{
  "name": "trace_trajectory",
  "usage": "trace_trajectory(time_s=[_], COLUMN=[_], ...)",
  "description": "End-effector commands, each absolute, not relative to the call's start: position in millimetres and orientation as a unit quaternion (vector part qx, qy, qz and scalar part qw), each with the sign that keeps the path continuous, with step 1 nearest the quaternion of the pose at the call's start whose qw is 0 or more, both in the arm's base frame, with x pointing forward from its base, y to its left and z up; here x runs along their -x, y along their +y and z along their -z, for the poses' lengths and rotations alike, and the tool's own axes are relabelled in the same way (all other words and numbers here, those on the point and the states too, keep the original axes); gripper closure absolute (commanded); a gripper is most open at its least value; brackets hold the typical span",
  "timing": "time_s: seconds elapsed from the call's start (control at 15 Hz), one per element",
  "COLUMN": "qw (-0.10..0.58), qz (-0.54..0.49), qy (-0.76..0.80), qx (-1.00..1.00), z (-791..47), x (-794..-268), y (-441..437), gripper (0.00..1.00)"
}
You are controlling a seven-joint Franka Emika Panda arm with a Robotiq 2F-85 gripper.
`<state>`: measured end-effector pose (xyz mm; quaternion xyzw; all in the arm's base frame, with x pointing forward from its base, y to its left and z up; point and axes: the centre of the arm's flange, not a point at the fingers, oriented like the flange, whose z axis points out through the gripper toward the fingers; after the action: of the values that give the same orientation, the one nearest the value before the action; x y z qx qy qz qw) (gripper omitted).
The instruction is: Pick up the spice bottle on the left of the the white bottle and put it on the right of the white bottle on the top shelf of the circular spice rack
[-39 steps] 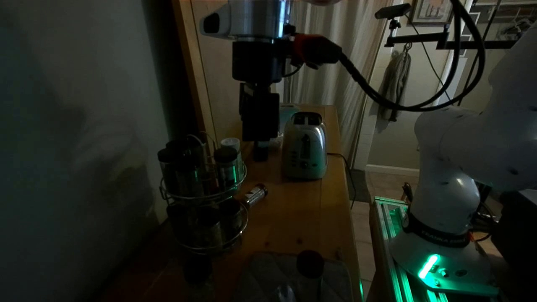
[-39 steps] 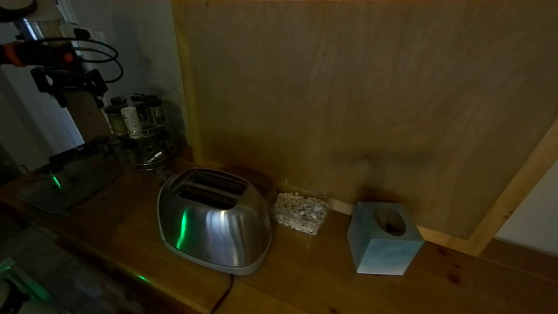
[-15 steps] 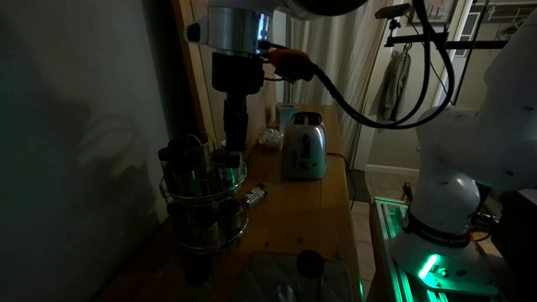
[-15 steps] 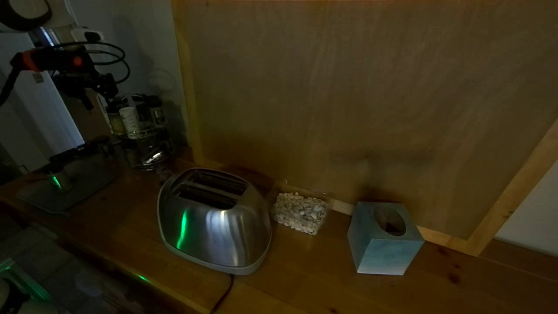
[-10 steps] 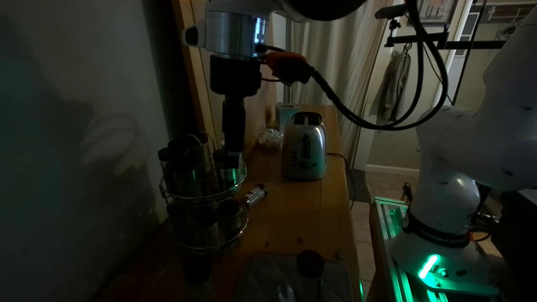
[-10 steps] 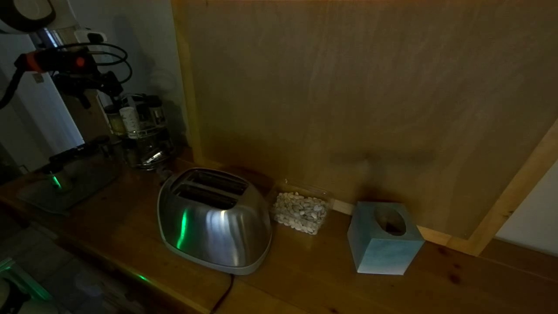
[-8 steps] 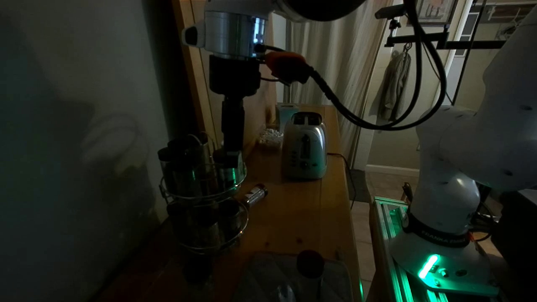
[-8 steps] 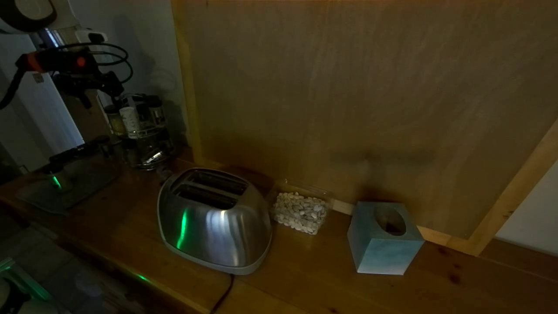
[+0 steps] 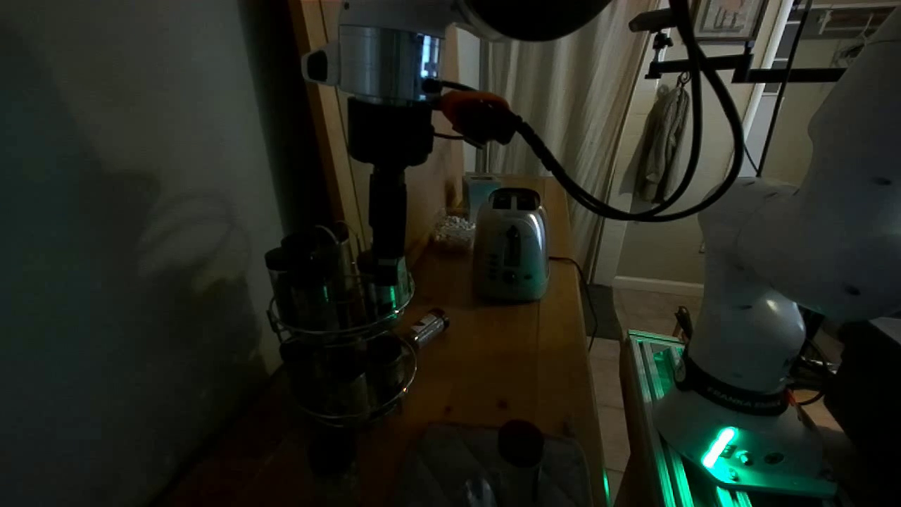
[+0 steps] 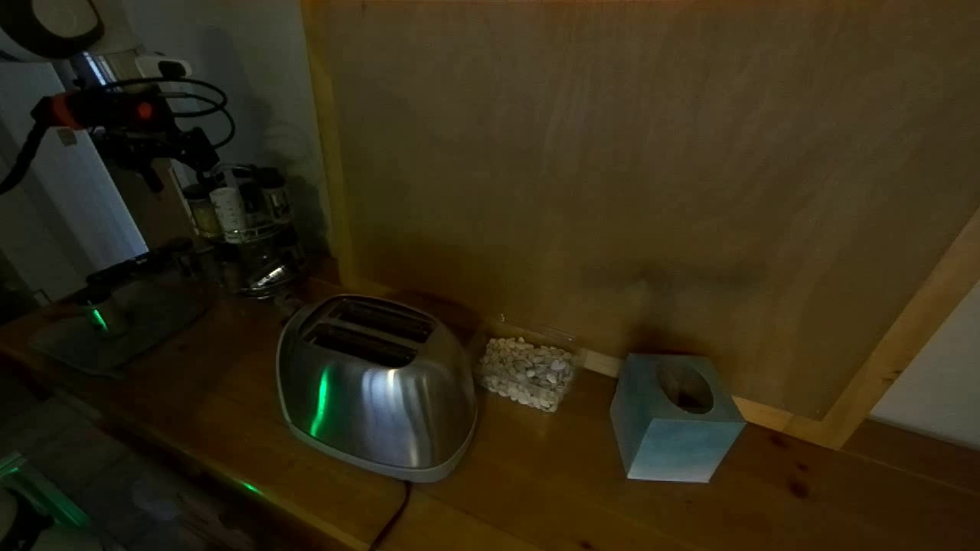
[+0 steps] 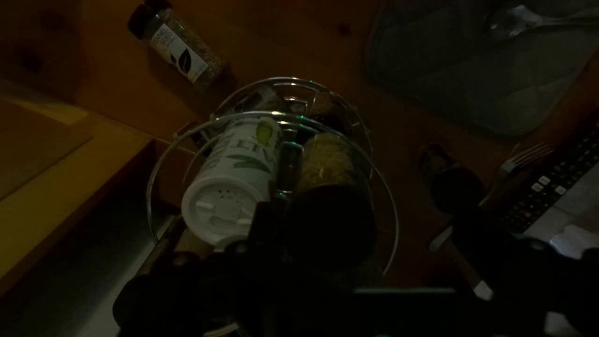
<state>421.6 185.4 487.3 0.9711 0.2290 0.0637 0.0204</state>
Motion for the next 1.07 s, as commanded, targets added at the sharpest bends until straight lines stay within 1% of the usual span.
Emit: trace_trajectory(time_s=[0.0,0.33,0.47,0.53,0.6,0.67,0.73,0.87,0.93,1.0], qw=[0.025,0.026,0.027,0.027,0.027,0.027,0.028,0.032,0.033,0.035], qz=[-0.065,-0.056,-0.052,-0.051,-0.05,-0.05,-0.049,-0.048,-0.047,-0.047], qy=[0.224,0.221,0.221,0.22,0.221,0.22,0.221,0.22,0.22,0.218], qx=[-0.972,-0.973,-0.974,-0.974,-0.974,-0.974,-0.974,-0.974,-0.974,-0.974], z=[-487.6,-485.0,-483.1,-482.0,-481.3,-480.7,-480.0,-479.0,-478.8,-478.8], x=[-431.5,-435.3,-436.5,-437.2,-437.6,-438.3,-438.8,-440.1,-440.6,-440.9], y=[192.5,192.9,193.5,193.9,194.3,194.5,194.6,193.2,192.9,192.3], gripper=[0.02,0.04,0.06,0.11,0.21,0.25,0.24,0.17,0.05,0.0])
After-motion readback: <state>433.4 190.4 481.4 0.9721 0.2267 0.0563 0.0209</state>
